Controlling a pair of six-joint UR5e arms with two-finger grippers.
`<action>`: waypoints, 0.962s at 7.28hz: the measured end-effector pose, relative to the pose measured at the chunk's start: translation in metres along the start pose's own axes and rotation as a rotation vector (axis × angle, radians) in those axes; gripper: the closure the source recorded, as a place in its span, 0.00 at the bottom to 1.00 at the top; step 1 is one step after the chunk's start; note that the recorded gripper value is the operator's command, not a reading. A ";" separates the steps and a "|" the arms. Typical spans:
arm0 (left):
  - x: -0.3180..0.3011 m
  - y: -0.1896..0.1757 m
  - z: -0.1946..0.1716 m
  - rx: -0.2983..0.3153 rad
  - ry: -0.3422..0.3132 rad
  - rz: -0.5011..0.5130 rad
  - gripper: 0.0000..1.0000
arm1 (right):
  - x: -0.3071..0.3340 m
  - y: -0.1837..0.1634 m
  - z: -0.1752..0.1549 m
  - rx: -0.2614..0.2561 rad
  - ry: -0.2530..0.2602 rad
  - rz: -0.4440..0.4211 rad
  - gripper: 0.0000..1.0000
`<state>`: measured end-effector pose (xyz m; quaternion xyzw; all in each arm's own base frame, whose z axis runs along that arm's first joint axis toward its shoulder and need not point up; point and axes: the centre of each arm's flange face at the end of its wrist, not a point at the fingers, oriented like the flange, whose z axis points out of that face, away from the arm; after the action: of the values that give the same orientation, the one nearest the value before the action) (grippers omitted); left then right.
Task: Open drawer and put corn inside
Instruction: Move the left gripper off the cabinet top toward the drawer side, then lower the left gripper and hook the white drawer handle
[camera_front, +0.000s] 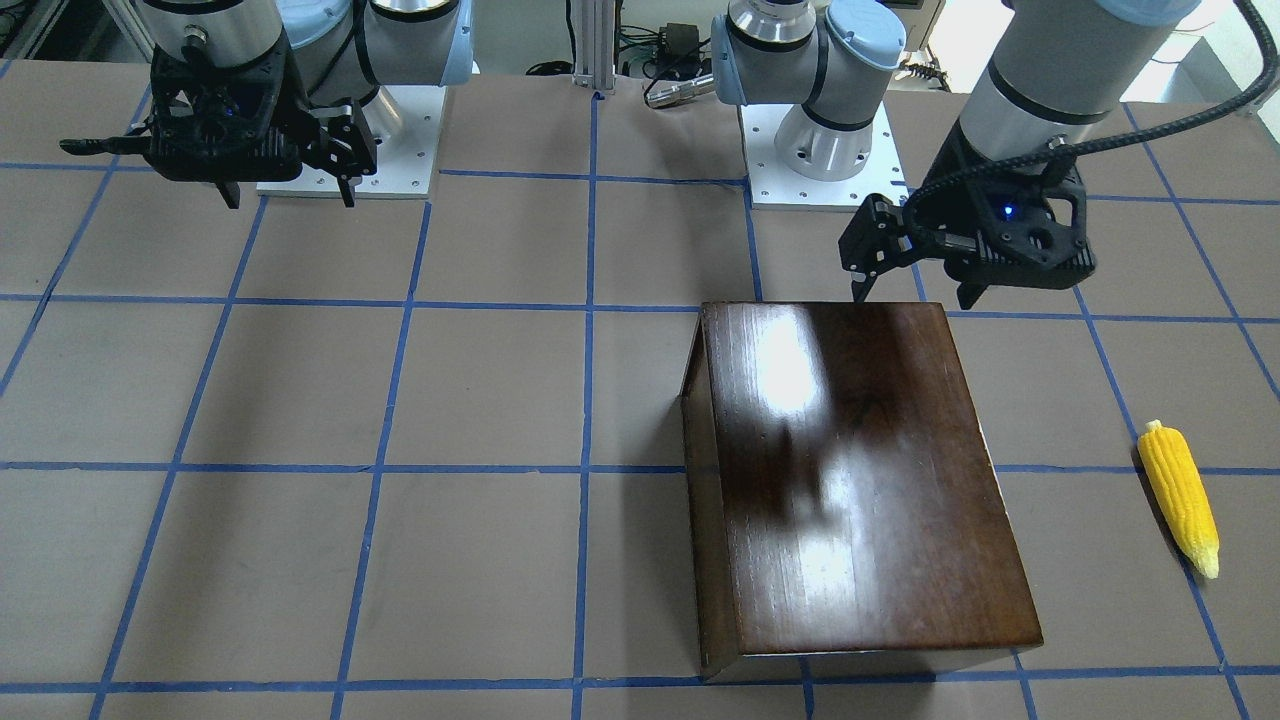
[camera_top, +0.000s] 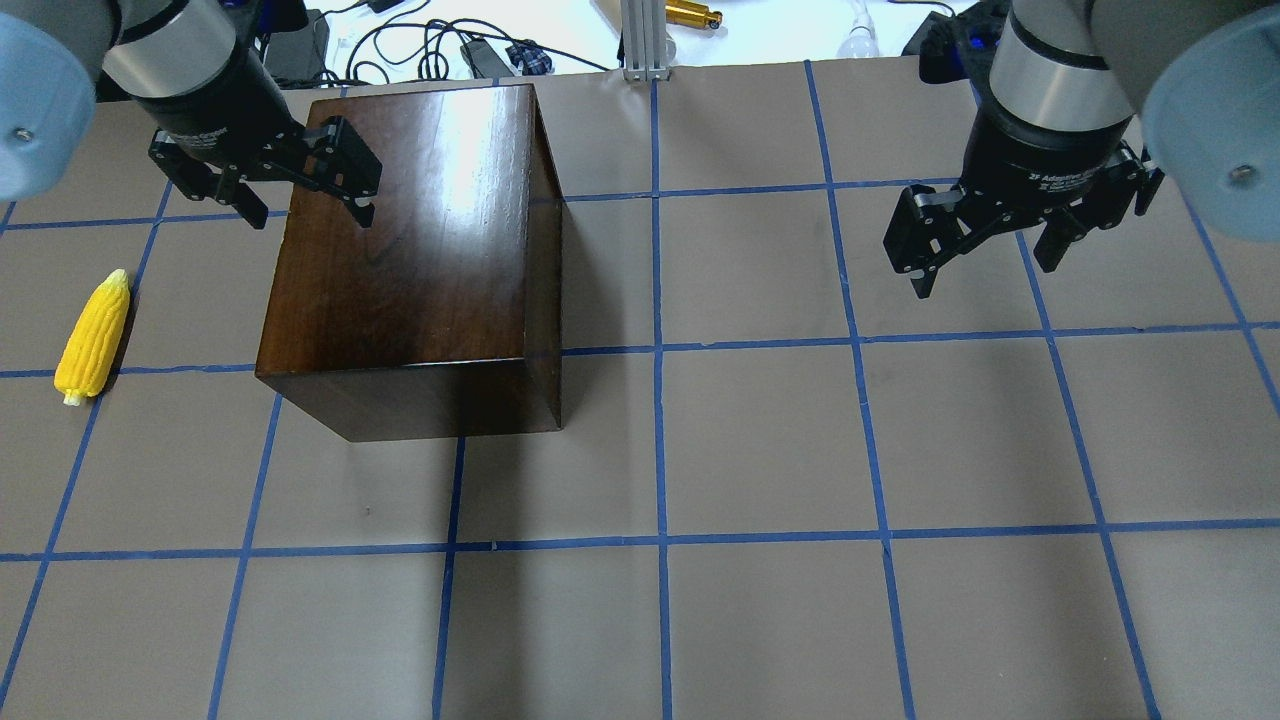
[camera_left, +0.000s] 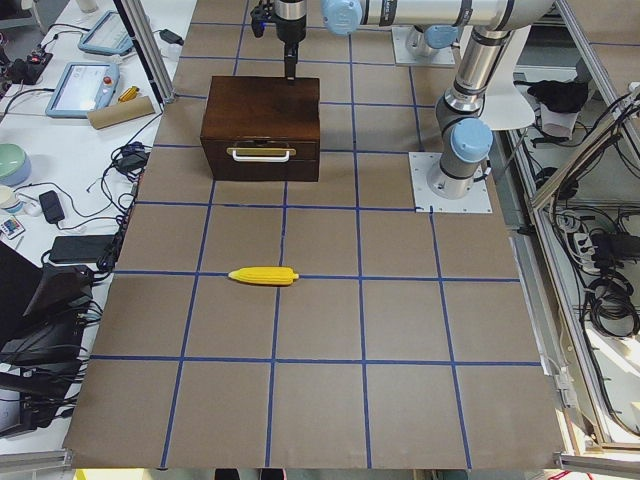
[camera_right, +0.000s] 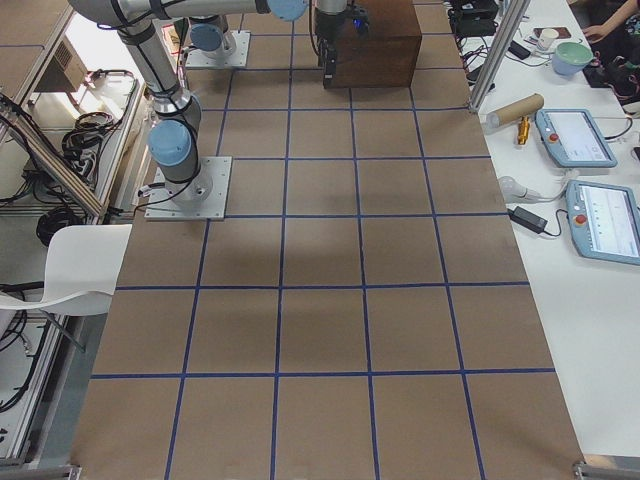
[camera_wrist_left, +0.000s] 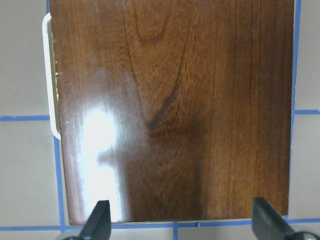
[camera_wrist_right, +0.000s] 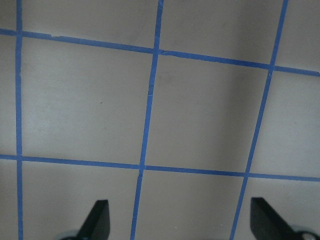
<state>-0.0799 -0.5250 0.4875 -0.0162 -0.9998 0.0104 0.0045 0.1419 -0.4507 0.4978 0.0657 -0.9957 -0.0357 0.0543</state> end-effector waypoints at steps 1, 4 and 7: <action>-0.045 -0.004 0.006 -0.016 0.001 -0.059 0.00 | 0.000 0.000 0.000 0.000 0.000 0.000 0.00; -0.169 -0.005 0.025 -0.051 0.009 -0.130 0.00 | 0.000 0.000 0.000 -0.001 0.000 0.000 0.00; -0.238 -0.021 0.073 -0.102 0.023 -0.117 0.00 | 0.000 0.000 0.000 -0.001 0.000 0.000 0.00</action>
<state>0.1566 -0.5548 0.4132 0.0418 -0.9982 -0.0411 0.0155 0.1420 -0.4509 0.4976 0.0658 -0.9957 -0.0360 0.0543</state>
